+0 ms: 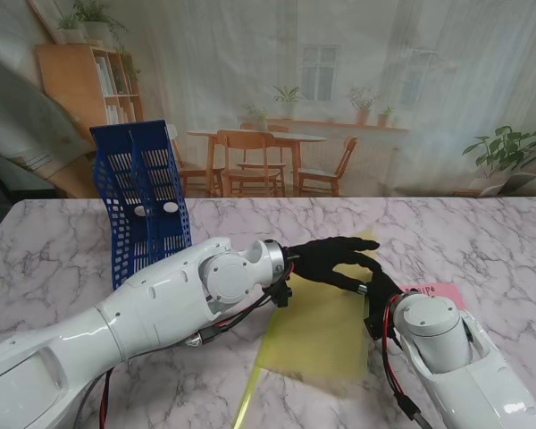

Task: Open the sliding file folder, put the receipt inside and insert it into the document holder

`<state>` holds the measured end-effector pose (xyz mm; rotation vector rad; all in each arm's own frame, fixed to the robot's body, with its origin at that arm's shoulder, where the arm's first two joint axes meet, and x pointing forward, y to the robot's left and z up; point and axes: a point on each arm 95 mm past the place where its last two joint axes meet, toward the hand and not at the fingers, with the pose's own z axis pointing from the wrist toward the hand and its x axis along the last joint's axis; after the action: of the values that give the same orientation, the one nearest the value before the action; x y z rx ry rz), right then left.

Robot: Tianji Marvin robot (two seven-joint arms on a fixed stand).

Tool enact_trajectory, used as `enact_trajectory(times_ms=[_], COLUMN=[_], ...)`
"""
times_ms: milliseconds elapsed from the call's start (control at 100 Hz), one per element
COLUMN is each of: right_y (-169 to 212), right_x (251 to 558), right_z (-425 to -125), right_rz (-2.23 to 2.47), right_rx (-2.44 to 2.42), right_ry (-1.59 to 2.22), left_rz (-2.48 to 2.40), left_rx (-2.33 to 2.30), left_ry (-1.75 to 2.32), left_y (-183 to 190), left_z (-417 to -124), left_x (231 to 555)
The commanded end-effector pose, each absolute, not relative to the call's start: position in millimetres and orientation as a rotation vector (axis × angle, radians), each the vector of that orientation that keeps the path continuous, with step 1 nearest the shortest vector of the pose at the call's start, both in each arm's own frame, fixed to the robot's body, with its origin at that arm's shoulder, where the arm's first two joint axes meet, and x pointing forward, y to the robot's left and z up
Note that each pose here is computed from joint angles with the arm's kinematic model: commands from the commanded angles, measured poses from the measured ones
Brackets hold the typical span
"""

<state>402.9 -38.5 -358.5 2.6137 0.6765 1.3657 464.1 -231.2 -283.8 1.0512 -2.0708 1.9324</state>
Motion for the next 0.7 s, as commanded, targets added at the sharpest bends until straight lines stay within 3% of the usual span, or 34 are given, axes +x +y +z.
enact_trajectory(times_ms=[0, 290, 690], right_y=[-37, -40, -42], right_x=[401, 400, 400], right_z=[-360, -360, -360], right_rz=[1.367, 1.386, 1.396], right_rx=[2.624, 2.631, 2.636], right_ry=[0.687, 0.671, 0.65], left_rz=[1.929, 1.876, 1.853], left_rx=[1.015, 0.954, 0.814], left_ry=[-2.084, -2.208, -2.34], left_y=[-245, -250, -214], left_z=[-275, -282, -272], left_x=[465, 473, 476])
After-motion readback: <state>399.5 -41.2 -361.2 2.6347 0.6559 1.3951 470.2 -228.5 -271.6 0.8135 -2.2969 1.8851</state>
